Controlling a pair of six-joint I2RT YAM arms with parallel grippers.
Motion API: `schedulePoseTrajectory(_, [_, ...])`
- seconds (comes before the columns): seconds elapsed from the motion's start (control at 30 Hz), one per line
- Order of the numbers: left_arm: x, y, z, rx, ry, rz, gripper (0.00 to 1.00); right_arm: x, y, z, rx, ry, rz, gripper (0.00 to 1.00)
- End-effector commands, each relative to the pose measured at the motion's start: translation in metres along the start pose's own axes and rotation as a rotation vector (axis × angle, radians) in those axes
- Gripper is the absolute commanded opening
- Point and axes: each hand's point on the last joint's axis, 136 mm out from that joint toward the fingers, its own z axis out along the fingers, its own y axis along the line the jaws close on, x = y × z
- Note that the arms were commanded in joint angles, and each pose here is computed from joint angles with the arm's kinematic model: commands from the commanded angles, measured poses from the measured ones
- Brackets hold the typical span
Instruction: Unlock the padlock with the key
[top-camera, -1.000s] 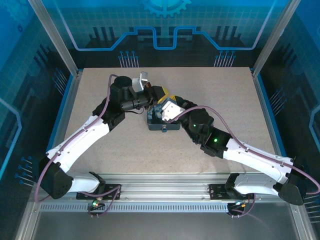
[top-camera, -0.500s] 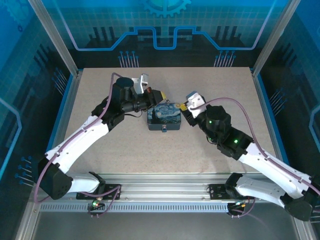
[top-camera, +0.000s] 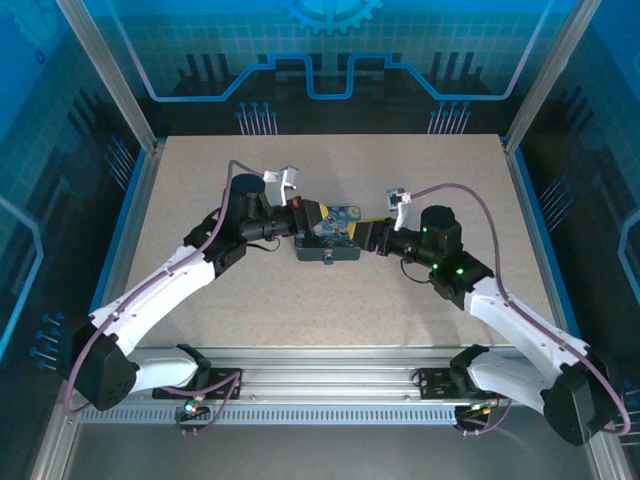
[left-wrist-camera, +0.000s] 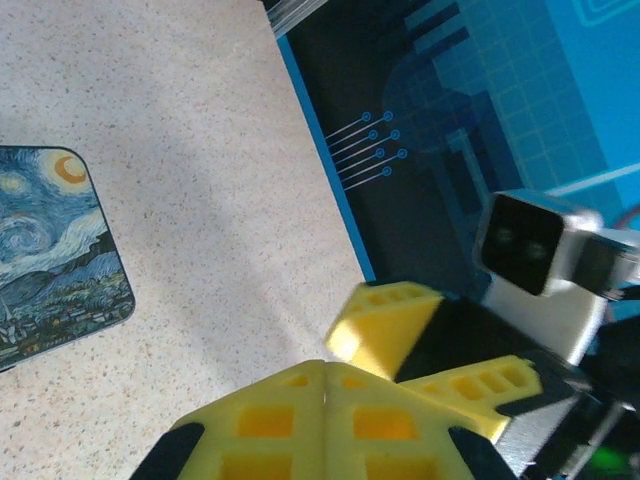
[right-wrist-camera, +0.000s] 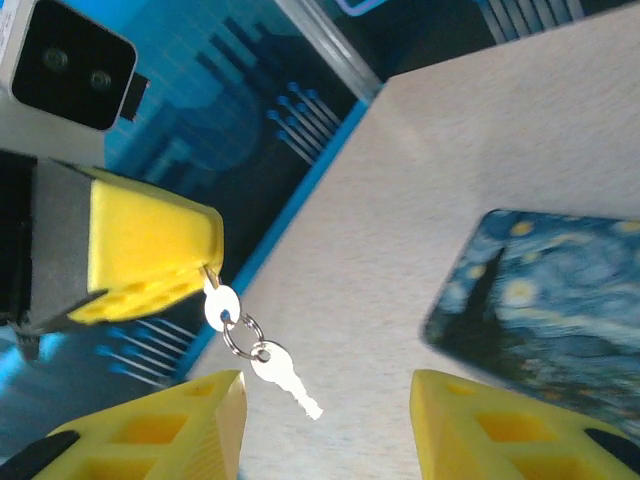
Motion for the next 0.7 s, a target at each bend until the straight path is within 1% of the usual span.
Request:
schedulePoseTrajectory(0.0, [-0.003, -0.029, -0.009, 0.110, -0.031, 0.080, 0.00, -0.022, 0.045, 0.001, -0.266, -0.052, 0.144, 0.48])
schedulePoseTrajectory(0.17, [-0.002, -0.041, -0.013, 0.143, -0.044, 0.095, 0.00, -0.029, 0.058, 0.004, -0.339, -0.073, 0.194, 0.48])
schedulePoseTrajectory(0.3, [-0.004, -0.048, -0.017, 0.163, -0.056, 0.096, 0.00, -0.031, 0.067, 0.003, -0.352, -0.075, 0.190, 0.48])
schedulePoseTrajectory(0.5, [-0.006, -0.054, -0.020, 0.184, -0.069, 0.095, 0.00, -0.029, 0.076, 0.004, -0.378, -0.058, 0.180, 0.41])
schedulePoseTrajectory(0.6, [-0.004, -0.053, -0.020, 0.184, -0.067, 0.093, 0.00, -0.025, 0.082, 0.006, -0.390, -0.044, 0.156, 0.36])
schedulePoseTrajectory(0.67, [-0.003, -0.051, -0.020, 0.184, -0.066, 0.090, 0.00, -0.025, 0.085, 0.005, -0.394, -0.046, 0.148, 0.35])
